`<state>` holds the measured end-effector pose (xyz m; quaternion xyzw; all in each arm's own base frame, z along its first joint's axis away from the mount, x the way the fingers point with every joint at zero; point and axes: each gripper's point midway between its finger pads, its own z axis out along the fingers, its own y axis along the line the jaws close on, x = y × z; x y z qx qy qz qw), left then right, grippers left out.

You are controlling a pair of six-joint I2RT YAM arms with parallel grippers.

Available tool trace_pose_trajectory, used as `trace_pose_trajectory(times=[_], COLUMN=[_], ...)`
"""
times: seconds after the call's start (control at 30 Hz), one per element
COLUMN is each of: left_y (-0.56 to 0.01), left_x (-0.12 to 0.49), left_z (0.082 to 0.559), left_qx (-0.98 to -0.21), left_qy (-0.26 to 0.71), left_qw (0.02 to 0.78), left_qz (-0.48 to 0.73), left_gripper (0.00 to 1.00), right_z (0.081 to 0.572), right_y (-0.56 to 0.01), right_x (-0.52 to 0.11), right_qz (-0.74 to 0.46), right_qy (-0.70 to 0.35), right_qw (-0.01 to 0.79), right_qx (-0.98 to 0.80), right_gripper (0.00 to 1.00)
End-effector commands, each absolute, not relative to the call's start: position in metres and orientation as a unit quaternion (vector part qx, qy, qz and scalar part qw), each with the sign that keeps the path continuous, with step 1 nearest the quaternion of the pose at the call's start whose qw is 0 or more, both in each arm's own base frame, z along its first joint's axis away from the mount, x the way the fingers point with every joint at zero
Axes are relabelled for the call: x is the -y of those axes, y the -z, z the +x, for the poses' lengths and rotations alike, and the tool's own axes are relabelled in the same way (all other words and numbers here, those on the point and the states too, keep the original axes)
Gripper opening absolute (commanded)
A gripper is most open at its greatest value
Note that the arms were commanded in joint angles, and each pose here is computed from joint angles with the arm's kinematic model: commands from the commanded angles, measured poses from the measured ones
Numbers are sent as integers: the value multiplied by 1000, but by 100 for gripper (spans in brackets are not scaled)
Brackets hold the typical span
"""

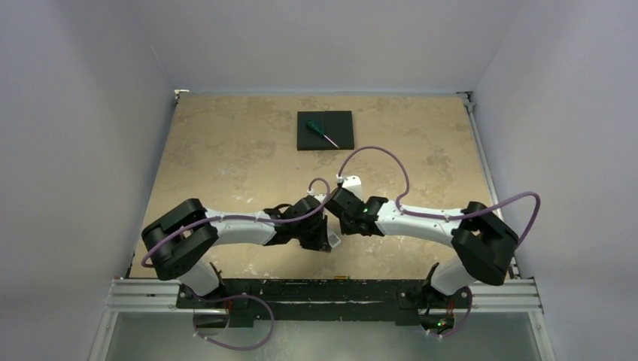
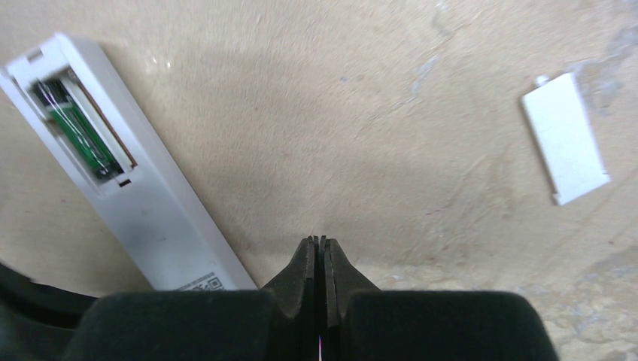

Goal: Load the batteries into the remote control

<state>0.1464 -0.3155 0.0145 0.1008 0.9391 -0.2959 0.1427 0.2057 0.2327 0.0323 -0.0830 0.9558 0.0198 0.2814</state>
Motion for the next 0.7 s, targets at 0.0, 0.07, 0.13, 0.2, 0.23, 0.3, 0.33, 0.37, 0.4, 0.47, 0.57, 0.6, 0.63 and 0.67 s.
trace_pose_trajectory(times=[0.0,0.07,0.13,0.2,0.23,0.3,0.33,0.37,0.4,0.47,0.57,0.6,0.63,0.67], left_y=[-5,-4,-4,-3,-3,-3,-3,-3,-3,0,5,5,7,9], left_x=[328,333,336,339,341,345,346,348,349,350,351,354,354,355], left_z=[140,140,140,140,141,143,145,147,150,154,160,164,166,169], left_qx=[-943,-943,-942,-943,-943,-942,-942,-941,-941,-942,-944,-944,-945,-946], left_qy=[283,282,280,279,279,278,277,275,273,263,245,241,233,228], left_qw=[142,143,144,145,145,149,151,155,160,167,172,175,177,177], left_qz=[105,108,111,112,113,115,116,118,120,125,138,141,146,148], left_gripper=[0,0,0,0,0,0,0,0,0,0,0,0,0,0], right_z=[213,210,205,200,197,191,189,187,184,179,173,170,167,165], right_y=[-61,-67,-75,-79,-82,-88,-92,-95,-99,-105,-113,-117,-117,-117], right_x=[-219,-215,-212,-212,-213,-214,-214,-213,-213,-210,-203,-200,-198,-196], right_qz=[-62,-58,-57,-57,-57,-57,-55,-55,-55,-56,-46,-41,-38,-37], right_qy=[-19,-26,-39,-56,-67,-86,-94,-102,-110,-121,-135,-143,-147,-152], right_qw=[323,326,327,323,322,319,319,319,320,319,323,325,324,324], right_qx=[-944,-943,-943,-943,-943,-942,-941,-941,-940,-938,-936,-934,-934,-933], right_gripper=[3,6,7,9,10,11,11,11,11,11,11,11,11,11])
